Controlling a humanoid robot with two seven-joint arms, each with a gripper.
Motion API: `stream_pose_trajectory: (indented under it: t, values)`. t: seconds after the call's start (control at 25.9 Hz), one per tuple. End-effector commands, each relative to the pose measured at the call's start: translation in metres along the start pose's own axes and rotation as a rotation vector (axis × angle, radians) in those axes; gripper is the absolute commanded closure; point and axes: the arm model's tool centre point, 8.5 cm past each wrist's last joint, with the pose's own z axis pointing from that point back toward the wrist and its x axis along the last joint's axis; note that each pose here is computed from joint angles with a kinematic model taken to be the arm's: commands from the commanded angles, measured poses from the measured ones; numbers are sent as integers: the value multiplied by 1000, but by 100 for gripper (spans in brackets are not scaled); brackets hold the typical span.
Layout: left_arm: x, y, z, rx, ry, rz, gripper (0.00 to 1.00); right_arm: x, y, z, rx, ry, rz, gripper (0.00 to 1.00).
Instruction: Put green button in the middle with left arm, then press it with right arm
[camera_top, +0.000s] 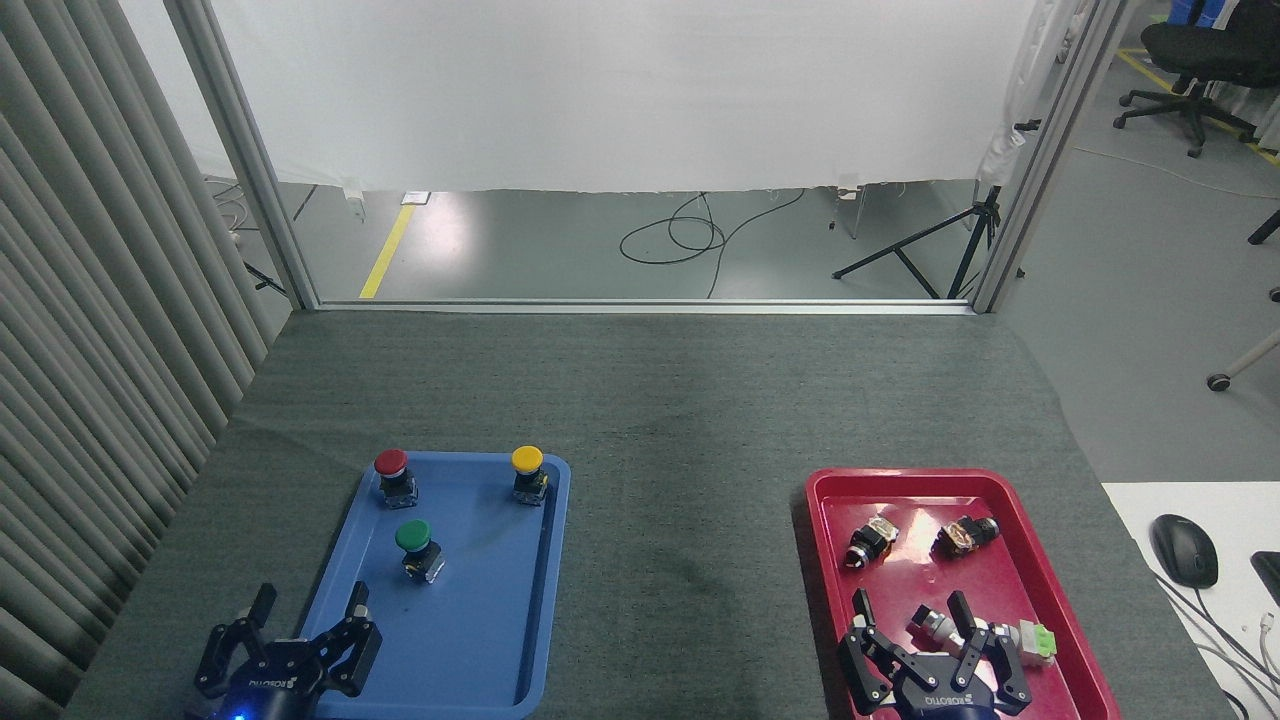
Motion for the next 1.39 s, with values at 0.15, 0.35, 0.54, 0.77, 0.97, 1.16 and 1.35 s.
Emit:
stream_pose_trajectory:
  t: [0.15, 0.35, 0.54, 0.77, 0.97, 1.16, 1.35]
  values:
    - [1, 0, -1, -1, -1, 1, 1, 1, 1, 0, 3, 3, -3, 0]
    - [0, 0, -1, -1, -3, -1, 1, 0, 0, -1, 2, 2, 0, 0]
    - [1, 0, -1, -2, -5, -1, 1, 0, 0, 0, 7, 4, 0, 0]
    - [8, -15, -11, -68, -89, 24, 1, 0, 1, 0, 8, 4, 0, 0]
    - [20, -36, -32, -181, -203, 24, 2, 0, 2, 1, 13, 3, 1, 0]
    - [34, -41, -51, -212, -252, 8, 3, 0, 2, 2, 15, 3, 1, 0]
    - [31, -42, -73, -232, -233, -1, 12, -1, 2, 1, 14, 8, -1, 0]
